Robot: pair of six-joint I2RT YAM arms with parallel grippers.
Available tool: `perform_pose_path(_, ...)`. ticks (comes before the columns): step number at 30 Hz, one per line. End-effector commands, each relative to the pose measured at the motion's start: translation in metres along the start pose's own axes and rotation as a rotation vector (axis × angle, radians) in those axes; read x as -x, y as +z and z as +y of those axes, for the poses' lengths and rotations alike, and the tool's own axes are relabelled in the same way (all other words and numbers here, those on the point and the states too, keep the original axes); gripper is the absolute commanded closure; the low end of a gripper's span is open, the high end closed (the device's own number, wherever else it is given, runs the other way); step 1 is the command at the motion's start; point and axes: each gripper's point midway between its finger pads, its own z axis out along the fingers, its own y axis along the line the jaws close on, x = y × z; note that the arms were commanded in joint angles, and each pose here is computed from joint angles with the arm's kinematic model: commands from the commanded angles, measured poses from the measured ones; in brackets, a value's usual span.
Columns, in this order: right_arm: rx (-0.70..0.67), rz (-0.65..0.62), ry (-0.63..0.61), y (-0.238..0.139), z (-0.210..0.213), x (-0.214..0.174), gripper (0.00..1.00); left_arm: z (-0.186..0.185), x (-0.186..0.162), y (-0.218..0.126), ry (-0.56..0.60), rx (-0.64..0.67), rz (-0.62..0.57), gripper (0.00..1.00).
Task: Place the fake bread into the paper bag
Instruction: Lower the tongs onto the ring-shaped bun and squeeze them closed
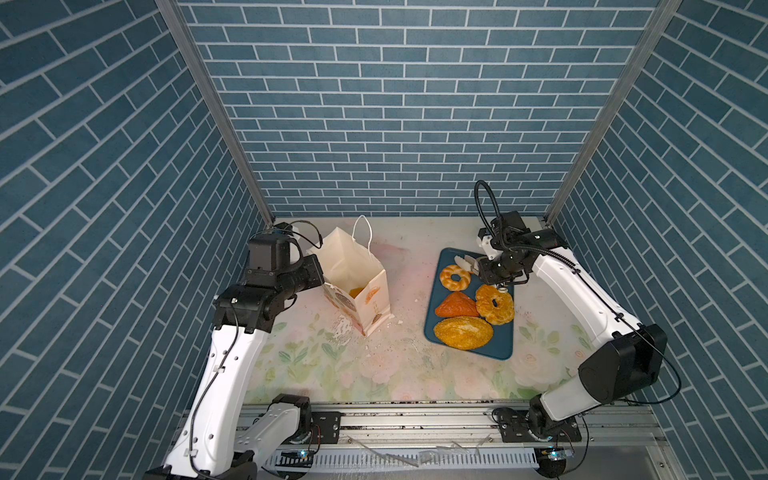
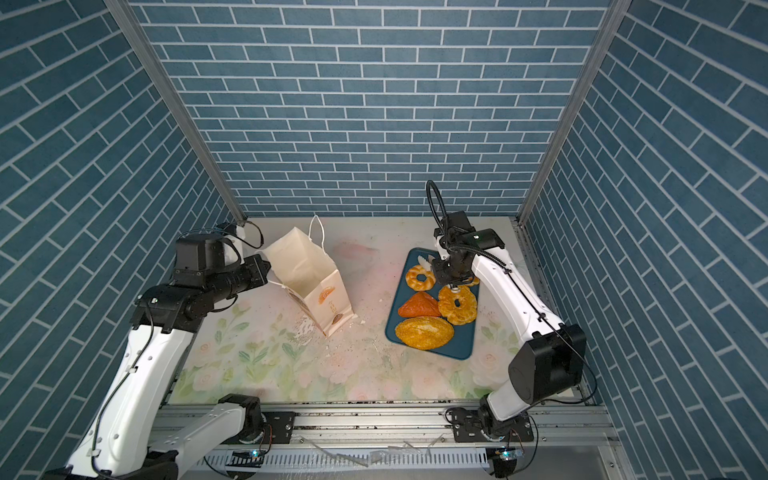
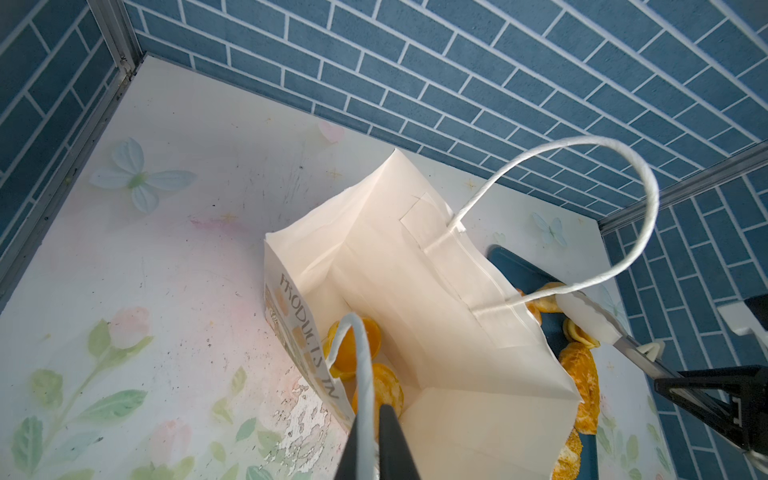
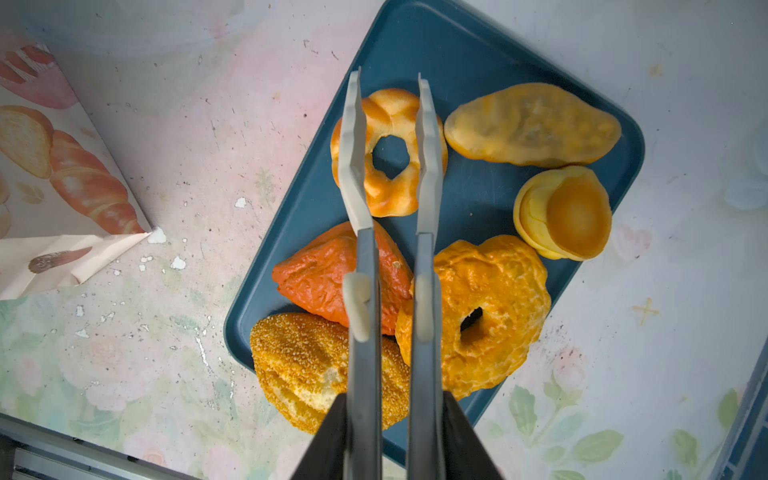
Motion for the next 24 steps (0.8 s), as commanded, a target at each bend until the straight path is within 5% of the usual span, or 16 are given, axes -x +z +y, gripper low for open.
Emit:
perform_pose_path(1,0.016,0.049,0.014,0.006,0.002,-0.007,0.65,-0.001,-0.002,-0.001,0.0,-0.008,-0.004,0.9)
perform_pose_path(24,-0.09,0.137,0.177,0.06,-0.019,-0.012,0.63,-0.002,0.0,0.0,-0.005,-0.003,-0.004,0.9)
